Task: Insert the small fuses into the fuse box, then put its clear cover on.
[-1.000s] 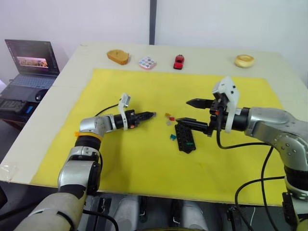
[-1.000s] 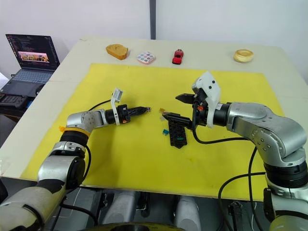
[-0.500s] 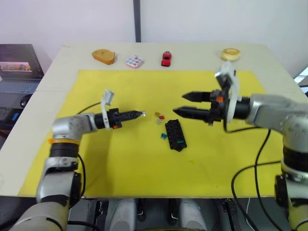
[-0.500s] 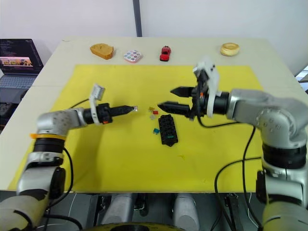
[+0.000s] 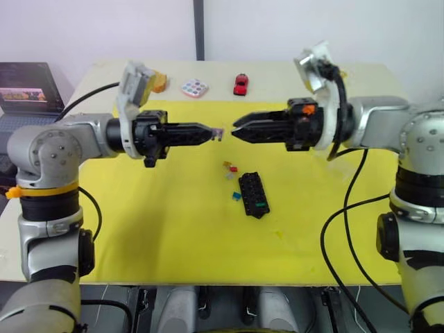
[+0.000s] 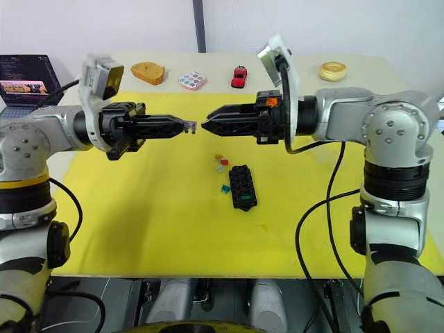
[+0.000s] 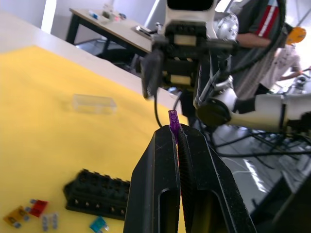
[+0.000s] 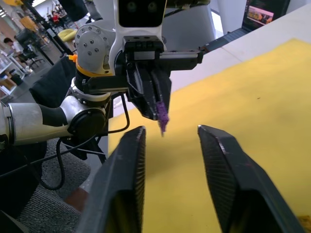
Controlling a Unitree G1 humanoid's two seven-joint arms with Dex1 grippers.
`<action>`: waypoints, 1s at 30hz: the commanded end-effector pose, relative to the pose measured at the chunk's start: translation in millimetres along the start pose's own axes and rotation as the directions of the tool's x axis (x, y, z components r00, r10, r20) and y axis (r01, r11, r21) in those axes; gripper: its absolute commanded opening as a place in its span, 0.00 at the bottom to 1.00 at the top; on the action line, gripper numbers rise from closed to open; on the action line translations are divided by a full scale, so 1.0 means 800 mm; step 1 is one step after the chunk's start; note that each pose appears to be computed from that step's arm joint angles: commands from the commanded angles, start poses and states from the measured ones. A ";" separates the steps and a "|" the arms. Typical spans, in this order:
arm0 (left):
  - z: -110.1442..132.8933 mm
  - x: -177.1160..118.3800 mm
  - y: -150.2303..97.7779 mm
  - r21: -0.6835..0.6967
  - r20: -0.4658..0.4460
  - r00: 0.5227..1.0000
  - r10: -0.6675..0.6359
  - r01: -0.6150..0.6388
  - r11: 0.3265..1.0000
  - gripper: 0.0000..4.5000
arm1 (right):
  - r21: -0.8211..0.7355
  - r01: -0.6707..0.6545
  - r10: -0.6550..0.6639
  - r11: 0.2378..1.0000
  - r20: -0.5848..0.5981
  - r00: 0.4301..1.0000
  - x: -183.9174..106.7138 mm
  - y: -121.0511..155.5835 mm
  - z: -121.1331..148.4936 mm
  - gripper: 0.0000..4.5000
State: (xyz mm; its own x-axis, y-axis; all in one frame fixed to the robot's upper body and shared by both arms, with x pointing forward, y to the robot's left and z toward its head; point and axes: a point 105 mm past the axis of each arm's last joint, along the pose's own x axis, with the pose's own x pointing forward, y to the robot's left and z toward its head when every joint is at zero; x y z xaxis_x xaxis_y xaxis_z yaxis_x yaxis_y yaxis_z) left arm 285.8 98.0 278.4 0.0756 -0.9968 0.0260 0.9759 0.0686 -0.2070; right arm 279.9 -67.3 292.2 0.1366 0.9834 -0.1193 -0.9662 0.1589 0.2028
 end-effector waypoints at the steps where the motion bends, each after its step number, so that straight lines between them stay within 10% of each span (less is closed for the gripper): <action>1: 0.007 0.003 -0.002 0.061 0.017 1.000 0.021 -0.022 0.998 0.00 | -0.044 -0.018 0.019 0.999 0.019 1.000 0.000 0.009 0.008 0.46; 29: 0.002 0.014 -0.011 0.054 0.011 1.000 -0.013 0.012 0.998 0.00 | -0.024 -0.016 0.017 1.000 0.045 0.999 0.006 0.011 0.006 0.46; 30: 0.002 0.014 -0.011 0.054 0.012 1.000 -0.012 0.012 0.998 0.00 | -0.024 -0.015 0.016 1.000 0.045 0.999 0.006 0.011 0.006 0.34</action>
State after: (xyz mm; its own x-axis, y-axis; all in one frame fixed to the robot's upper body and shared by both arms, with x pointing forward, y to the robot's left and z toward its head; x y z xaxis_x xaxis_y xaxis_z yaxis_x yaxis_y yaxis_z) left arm 284.2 87.7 273.8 0.0818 -0.9963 0.0246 0.9763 0.0751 -0.2030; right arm 279.6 -61.4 288.0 0.1465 0.9835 -0.1063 -0.9620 0.1667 0.2162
